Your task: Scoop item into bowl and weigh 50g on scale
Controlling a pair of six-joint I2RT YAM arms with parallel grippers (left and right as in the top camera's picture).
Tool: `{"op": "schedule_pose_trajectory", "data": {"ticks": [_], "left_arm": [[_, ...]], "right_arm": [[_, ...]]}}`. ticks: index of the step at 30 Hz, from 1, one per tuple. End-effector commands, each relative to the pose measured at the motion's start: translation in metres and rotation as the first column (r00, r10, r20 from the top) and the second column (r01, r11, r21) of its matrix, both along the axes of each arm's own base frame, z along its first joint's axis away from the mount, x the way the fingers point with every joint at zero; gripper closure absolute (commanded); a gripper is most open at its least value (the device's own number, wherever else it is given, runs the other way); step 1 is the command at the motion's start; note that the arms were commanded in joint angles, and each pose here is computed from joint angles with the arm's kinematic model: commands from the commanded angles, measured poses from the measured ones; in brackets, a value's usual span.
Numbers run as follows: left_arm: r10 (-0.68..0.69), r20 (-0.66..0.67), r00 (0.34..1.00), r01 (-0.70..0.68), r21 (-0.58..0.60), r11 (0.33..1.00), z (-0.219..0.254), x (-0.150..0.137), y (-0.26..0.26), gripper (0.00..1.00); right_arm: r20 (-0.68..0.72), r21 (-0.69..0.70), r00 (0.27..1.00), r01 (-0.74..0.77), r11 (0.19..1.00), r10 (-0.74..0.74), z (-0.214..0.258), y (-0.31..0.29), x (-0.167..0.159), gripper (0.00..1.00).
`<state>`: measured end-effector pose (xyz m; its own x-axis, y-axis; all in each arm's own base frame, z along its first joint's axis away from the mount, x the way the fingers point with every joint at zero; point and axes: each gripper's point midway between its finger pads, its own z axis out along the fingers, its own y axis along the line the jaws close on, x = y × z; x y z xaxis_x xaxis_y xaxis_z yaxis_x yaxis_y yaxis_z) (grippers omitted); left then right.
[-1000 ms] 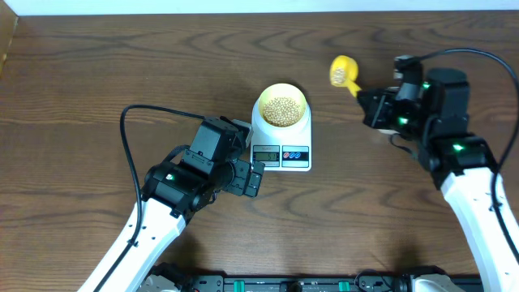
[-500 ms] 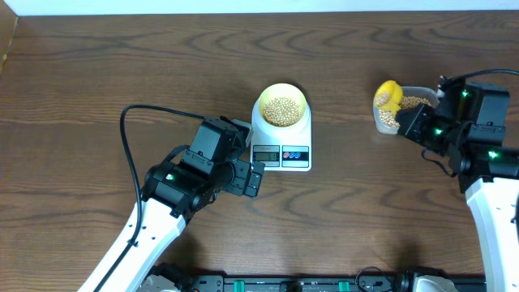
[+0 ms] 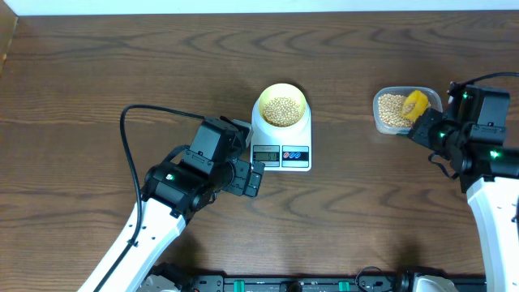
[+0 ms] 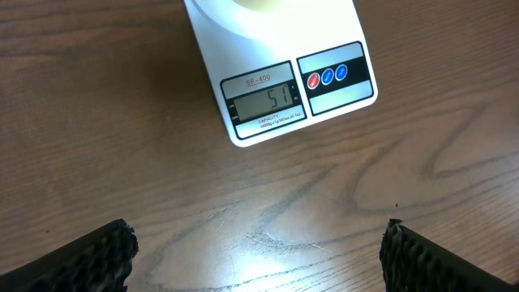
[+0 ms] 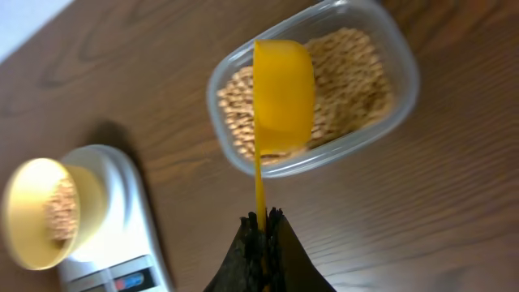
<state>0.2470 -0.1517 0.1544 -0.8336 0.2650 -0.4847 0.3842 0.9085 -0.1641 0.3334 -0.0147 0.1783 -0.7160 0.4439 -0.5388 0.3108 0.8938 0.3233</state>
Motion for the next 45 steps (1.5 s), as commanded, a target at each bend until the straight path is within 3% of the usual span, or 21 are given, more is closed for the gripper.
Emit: {"op": "schedule_pose_trajectory", "data": {"ticks": [1,11,15,24,28,33,36,39,45], "left_arm": [[-0.008,0.004,1.000,0.008,0.010,1.000,0.000,0.001,0.002,0.02],[-0.008,0.004,1.000,0.008,0.010,1.000,0.000,0.001,0.002,0.02],[-0.008,0.004,1.000,0.008,0.010,1.000,0.000,0.001,0.002,0.02],[-0.008,0.004,1.000,0.008,0.010,1.000,0.000,0.001,0.002,0.02],[-0.008,0.004,1.000,0.008,0.010,1.000,0.000,0.001,0.002,0.02],[-0.008,0.004,1.000,0.008,0.010,1.000,0.000,0.001,0.002,0.02],[-0.008,0.004,1.000,0.008,0.010,1.000,0.000,0.001,0.002,0.02],[-0.008,0.004,1.000,0.008,0.010,1.000,0.000,0.001,0.002,0.02],[-0.009,0.004,1.000,0.009,0.010,1.000,0.000,0.001,0.002,0.02]], "right_arm": [[-0.037,-0.189,0.996,-0.083,0.978,0.077,-0.008,-0.014,0.001,0.99],[-0.150,-0.438,0.974,-0.222,0.871,0.173,-0.021,-0.016,0.004,0.99],[-0.183,-0.530,0.972,-0.222,0.818,0.145,-0.023,-0.018,0.005,0.99],[-0.113,-0.546,0.984,-0.176,0.819,0.137,-0.014,-0.011,0.019,0.99],[-0.053,-0.489,0.991,-0.136,0.861,0.126,-0.011,-0.003,0.026,0.99],[0.097,-0.234,0.946,-0.280,0.931,0.309,0.000,0.058,0.046,0.99],[0.258,-0.098,0.882,-0.382,0.919,0.394,0.027,0.096,0.060,0.99],[0.383,-0.027,0.838,-0.409,0.912,0.388,0.052,0.112,0.073,0.99],[0.477,-0.018,0.759,-0.495,0.869,0.443,0.063,0.143,0.087,0.99]]}}
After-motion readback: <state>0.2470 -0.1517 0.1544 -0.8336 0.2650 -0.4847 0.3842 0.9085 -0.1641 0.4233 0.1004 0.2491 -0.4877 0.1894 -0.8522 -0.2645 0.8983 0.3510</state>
